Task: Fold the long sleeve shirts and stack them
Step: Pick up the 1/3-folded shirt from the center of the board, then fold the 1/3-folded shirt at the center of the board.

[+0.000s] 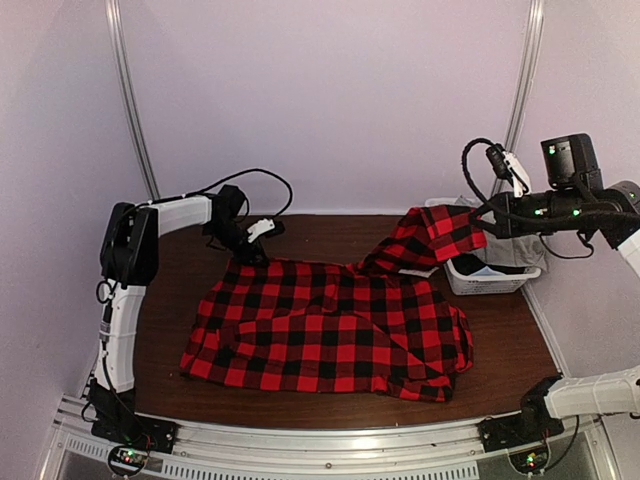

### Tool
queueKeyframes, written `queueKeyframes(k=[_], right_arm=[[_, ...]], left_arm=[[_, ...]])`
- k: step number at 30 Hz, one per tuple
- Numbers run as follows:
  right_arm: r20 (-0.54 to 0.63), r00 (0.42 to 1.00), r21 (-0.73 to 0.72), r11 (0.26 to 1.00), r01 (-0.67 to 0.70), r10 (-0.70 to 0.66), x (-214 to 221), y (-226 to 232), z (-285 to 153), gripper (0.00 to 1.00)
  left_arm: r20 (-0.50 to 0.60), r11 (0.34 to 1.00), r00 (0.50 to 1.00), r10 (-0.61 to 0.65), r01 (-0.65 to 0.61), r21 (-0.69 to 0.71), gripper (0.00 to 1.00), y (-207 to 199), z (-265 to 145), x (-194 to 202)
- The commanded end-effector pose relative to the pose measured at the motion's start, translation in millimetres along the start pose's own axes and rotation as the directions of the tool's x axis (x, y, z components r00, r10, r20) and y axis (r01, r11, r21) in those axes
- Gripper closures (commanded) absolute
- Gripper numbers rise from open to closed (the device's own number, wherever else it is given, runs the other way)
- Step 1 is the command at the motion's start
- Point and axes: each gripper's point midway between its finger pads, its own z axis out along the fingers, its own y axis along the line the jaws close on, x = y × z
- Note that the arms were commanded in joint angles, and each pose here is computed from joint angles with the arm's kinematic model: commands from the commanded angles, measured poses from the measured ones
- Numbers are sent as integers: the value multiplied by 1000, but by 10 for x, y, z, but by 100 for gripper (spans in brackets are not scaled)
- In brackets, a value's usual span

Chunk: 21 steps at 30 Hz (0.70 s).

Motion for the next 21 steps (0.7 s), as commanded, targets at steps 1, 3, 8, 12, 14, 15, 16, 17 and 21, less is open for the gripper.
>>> queueKeyframes(k=[1,3,8,12,14,15,16,17,21], right_arm=[[27,999,16,1000,18,-19,-66,-24,-50,100],[32,999,17,1000,19,-19,-87,-17,-88,100],[25,1000,4,1000,19,-19,-95,38,-213,100],[-9,1000,-32,999,0,-1,-18,114,-299,100],[-24,1000,-27,1000,-14,13,23,117,-369,100],[-30,999,-21,1000,-22,22,41,115,-402,100],[-34,999,-15,999,-30,30,58,110,-433,100],[-39,999,-12,999,-38,38,82,108,-462,100],[-27,996,4,996,-89,89,141,93,-577,100]], left_arm=[[19,1000,999,-27,27,-1,99,37,-90,-83],[10,998,998,-60,60,-18,100,30,-157,-83],[50,987,992,-115,120,-111,100,-76,-437,-128],[58,967,995,-86,97,-236,100,-251,-652,-198],[43,952,995,-89,98,-291,100,-344,-742,-199],[32,947,995,-92,97,-307,100,-393,-755,-197],[17,942,996,-89,90,-322,100,-447,-753,-193],[1,938,996,-93,88,-336,100,-486,-736,-180],[-66,922,987,-149,114,-370,100,-621,-702,-67]])
